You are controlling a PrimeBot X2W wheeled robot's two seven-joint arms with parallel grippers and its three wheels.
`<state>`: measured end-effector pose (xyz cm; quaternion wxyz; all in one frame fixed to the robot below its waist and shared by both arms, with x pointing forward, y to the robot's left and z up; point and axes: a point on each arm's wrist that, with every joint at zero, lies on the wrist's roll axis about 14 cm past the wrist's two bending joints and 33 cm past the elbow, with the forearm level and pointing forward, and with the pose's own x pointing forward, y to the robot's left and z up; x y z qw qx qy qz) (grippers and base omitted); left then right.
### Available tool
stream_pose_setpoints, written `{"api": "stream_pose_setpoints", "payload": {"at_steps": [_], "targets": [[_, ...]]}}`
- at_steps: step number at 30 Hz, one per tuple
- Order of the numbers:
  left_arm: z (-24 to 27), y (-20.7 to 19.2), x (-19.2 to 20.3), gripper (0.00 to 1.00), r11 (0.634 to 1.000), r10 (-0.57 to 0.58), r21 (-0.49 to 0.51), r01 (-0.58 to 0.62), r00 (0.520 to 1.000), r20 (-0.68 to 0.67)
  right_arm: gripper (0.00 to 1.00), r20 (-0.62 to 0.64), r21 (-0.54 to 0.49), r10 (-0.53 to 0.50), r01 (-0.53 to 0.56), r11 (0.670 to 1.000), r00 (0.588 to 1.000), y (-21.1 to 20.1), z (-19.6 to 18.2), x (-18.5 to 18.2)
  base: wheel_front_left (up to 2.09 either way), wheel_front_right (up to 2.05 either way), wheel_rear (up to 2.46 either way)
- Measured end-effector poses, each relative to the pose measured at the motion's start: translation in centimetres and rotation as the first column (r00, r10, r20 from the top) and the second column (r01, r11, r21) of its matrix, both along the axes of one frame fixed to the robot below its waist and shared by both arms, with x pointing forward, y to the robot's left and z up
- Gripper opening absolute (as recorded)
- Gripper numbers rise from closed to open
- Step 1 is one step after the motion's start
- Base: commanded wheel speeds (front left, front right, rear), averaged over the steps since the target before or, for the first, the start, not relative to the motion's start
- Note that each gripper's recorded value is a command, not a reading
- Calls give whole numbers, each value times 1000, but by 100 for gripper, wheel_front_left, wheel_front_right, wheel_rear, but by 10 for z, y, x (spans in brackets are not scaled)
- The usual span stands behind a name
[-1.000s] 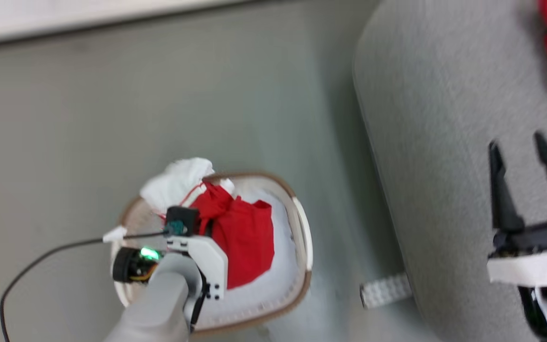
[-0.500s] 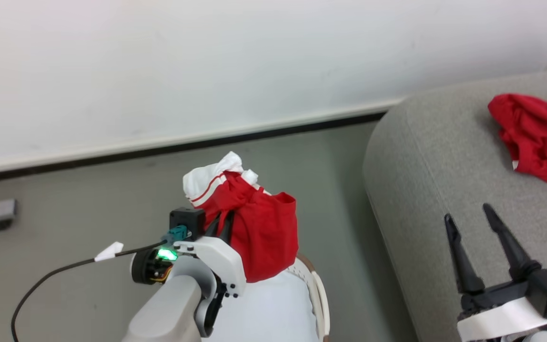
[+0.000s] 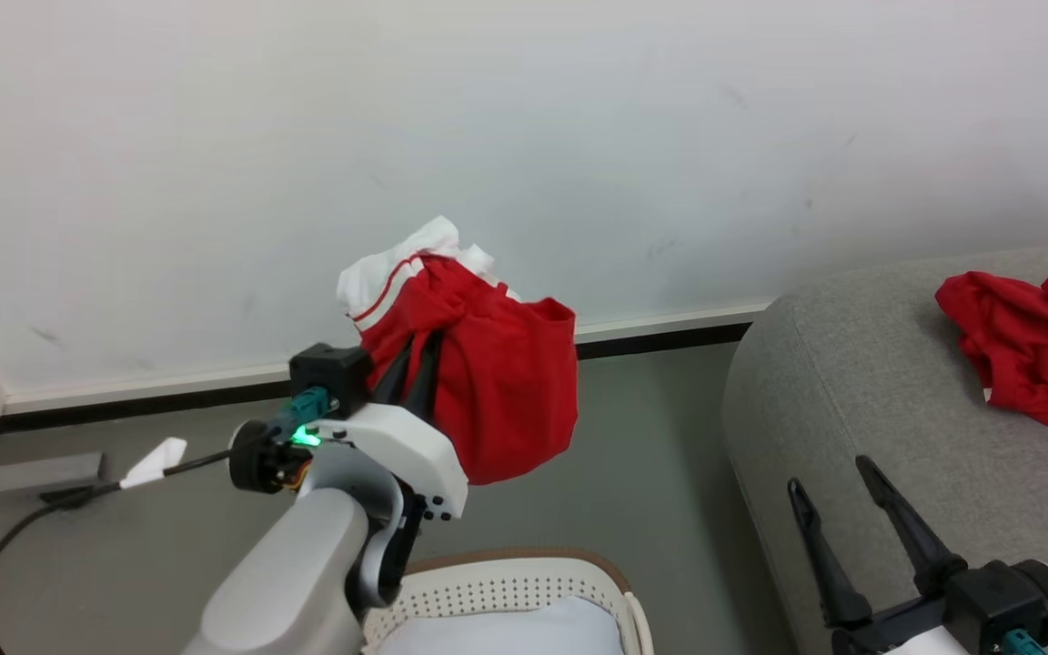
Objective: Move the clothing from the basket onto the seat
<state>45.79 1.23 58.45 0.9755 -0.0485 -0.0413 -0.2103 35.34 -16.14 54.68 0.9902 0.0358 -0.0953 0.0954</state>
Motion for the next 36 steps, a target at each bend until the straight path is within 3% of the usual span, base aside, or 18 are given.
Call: {"api": "stream_pose_setpoints", "payload": {"at_steps": [11, 18, 25, 36], "targets": [[82, 3, -26, 0, 998, -24, -44, 32, 983, 182, 100, 30, 17, 137, -137, 990, 990, 44, 9, -10, 0, 0, 0], [101, -5, -40, 0, 996, -58, -54, 71, 975, 216, 100, 97, -26, 335, -334, 942, 937, 81, 38, -17, 0, 0, 0], [102, -16, -51, 0, 992, -97, -60, 113, 972, 214, 100, 133, -87, 421, -412, 907, 898, 89, 62, -9, 0, 0, 0], [97, -26, -66, 0, 987, -139, -47, 151, 970, 201, 100, 97, -90, 559, -552, 829, 824, 121, 71, -2, 0, 0, 0]]}}
